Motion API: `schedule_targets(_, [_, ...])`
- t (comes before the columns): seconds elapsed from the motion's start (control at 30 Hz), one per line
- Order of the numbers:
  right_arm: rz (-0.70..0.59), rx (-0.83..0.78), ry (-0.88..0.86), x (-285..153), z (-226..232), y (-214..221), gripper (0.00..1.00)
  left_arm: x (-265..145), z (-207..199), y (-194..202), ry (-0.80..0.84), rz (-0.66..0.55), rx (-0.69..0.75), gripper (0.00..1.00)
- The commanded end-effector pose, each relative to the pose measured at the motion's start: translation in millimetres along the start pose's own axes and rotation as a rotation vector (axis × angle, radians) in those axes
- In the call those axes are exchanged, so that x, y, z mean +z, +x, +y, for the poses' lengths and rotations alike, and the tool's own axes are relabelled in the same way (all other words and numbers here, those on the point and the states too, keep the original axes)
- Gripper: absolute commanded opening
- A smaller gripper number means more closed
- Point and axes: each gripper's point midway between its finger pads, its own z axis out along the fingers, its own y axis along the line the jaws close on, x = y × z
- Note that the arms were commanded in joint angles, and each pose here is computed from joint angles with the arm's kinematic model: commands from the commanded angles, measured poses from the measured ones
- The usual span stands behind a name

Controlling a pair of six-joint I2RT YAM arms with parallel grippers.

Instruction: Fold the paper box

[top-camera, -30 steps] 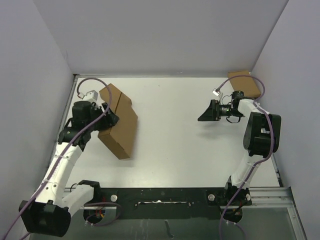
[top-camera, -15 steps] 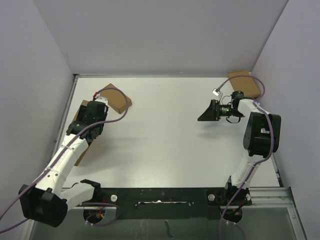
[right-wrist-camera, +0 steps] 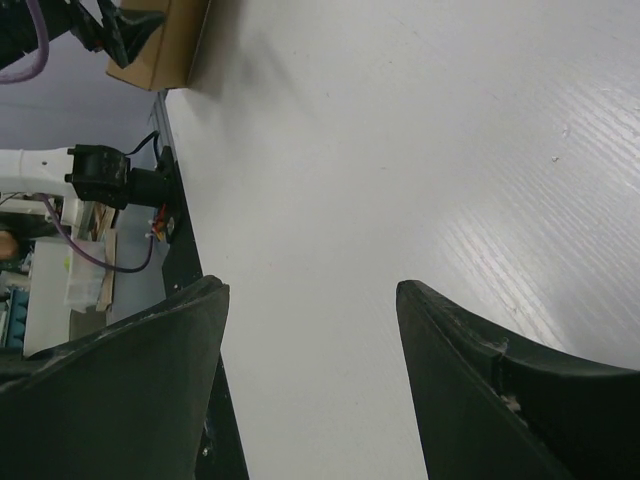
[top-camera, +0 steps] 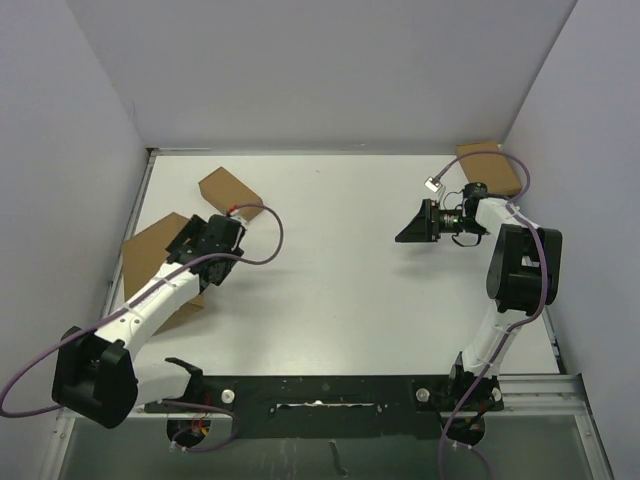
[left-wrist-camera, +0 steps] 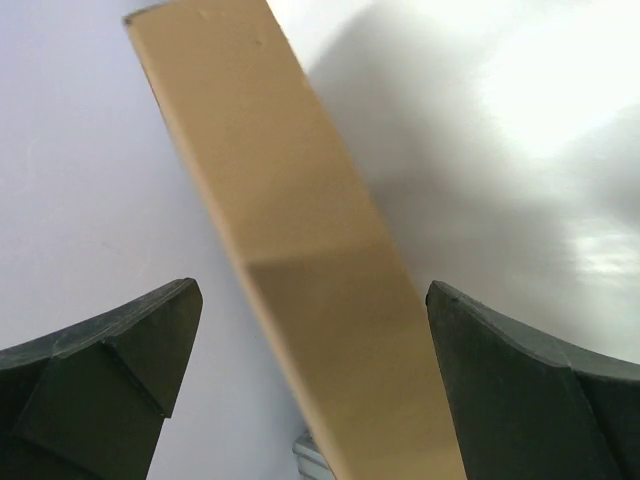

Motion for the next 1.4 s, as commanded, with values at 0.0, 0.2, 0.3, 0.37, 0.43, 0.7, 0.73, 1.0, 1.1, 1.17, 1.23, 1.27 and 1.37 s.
schedule_targets(0.0, [-0.024, -0.037, -0.043, -1.0, 11.0, -10.1, 0.69, -23.8, -42.6, 4.1, 0.160, 0.004, 0.173, 0.98])
schedule_targets(0.2, [-0.019, -0.035, -0.034, -0.8, 8.8, -9.2, 0.69, -46.6, -51.6, 0.3, 0.170, -0.017, 0.240, 0.98])
schedule_targets(0.3, [-0.016, -0.033, -0.028, -0.6, 6.9, -8.2, 0.69, -68.0, -61.3, -22.8, 0.307, -0.061, 0.120, 0.98])
schedule_targets(0.37, [-0.015, -0.029, -0.028, 0.1, 6.1, -7.4, 0.69, -85.1, -79.1, -43.0, 0.463, -0.122, 0.037, 0.95])
schedule_targets(0.43, [-0.013, -0.028, -0.028, 0.4, 6.1, -6.9, 0.68, -91.9, -94.2, -64.5, 0.600, -0.203, -0.052, 0.91])
schedule_targets(0.7, [-0.014, -0.021, -0.030, 0.5, 4.6, -5.7, 0.68, -27.4, -113.8, -43.7, 0.791, 0.048, -0.347, 0.00])
schedule_targets(0.73, [-0.015, -0.021, -0.031, 0.6, 4.6, -5.9, 0.68, -17.6, -115.7, -35.2, 0.764, 0.097, -0.352, 0.00])
schedule_targets(1.0, [-0.017, -0.023, -0.037, 0.4, 6.2, -6.6, 0.68, 30.9, -115.0, -0.9, 0.570, 0.363, -0.352, 0.00])
schedule_targets(1.1, [-0.021, -0.025, -0.040, -0.4, 7.2, -7.3, 0.68, 49.5, -99.4, 22.8, 0.375, 0.503, -0.323, 0.00])
schedule_targets(1.17, [-0.024, -0.026, -0.041, -1.6, 7.7, -8.1, 0.68, 58.0, -80.6, 39.6, 0.208, 0.593, -0.294, 0.00])
schedule_targets(1.23, [-0.026, -0.028, -0.042, -2.0, 8.0, -8.5, 0.68, 62.1, -77.0, 47.9, 0.149, 0.649, -0.276, 0.04])
schedule_targets(1.27, [-0.026, -0.028, -0.042, -1.9, 8.1, -8.5, 0.68, 63.4, -78.4, 49.1, 0.148, 0.662, -0.271, 0.06])
schedule_targets(1.37, [-0.025, -0.037, -0.036, -3.3, 8.8, -8.8, 0.68, 62.9, -79.6, 46.2, 0.159, 0.651, -0.280, 0.19])
